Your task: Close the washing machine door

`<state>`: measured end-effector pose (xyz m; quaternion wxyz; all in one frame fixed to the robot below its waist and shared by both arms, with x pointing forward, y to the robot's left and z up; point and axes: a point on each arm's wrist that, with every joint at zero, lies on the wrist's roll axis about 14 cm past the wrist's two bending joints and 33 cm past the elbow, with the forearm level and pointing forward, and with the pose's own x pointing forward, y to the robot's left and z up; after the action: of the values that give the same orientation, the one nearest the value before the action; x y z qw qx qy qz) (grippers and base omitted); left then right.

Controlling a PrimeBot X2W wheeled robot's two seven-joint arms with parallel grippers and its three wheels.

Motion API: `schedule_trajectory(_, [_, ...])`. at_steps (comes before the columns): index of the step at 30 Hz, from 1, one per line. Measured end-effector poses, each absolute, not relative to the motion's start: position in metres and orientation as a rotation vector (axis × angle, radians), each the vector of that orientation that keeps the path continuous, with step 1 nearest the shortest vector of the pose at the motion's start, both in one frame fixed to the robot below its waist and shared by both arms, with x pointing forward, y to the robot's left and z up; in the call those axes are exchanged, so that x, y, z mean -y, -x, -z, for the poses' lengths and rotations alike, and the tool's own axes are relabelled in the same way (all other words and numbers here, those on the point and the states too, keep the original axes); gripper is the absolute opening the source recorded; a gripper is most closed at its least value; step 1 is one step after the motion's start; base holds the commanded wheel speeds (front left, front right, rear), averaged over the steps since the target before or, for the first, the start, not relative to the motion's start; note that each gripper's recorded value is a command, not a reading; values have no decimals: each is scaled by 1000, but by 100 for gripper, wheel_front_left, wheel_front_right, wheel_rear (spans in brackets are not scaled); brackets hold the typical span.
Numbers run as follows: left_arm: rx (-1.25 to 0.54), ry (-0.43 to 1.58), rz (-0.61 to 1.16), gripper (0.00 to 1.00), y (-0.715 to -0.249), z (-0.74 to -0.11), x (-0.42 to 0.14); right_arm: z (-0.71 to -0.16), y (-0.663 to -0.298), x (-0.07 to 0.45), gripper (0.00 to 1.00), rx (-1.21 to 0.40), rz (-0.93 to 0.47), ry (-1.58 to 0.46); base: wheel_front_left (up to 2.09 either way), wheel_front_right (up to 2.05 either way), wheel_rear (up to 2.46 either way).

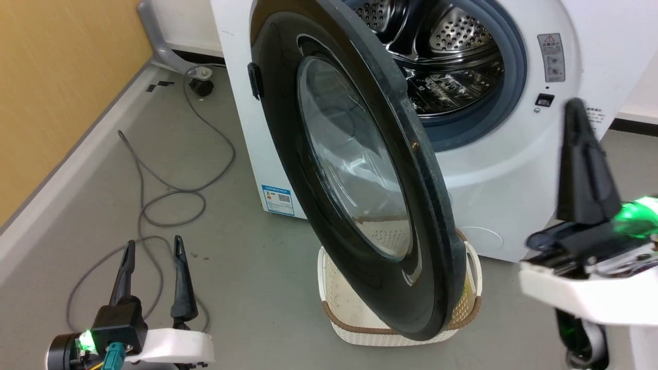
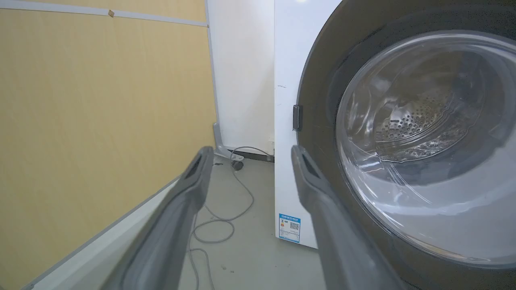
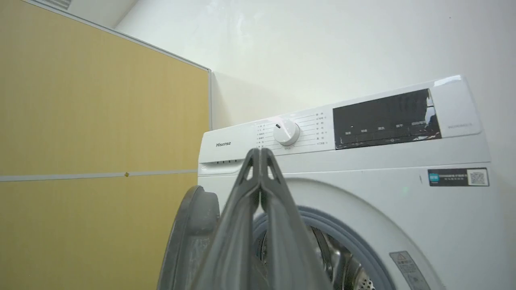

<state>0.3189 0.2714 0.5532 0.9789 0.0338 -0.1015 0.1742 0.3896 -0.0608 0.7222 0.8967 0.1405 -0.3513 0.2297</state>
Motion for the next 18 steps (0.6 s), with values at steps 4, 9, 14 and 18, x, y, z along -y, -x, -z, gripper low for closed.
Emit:
schedule_trajectory(4, [205,-64,-346,100,-316,-552,-271,-731,-370,31,0,753,-609,-282,0,0,0])
schedule_trajectory(9, [209,-60,-338,100,-316,-552,-269,-718,-341,-10,0,707,-803,-253,0,0,0])
schedule_trajectory(14, [211,-58,-330,100,-318,-552,-265,-692,-327,-30,0,605,-906,-266,0,0,0])
schedule_trajectory(18, [210,-57,-322,100,-321,-552,-263,-650,-322,-40,0,465,-948,-239,0,0,0])
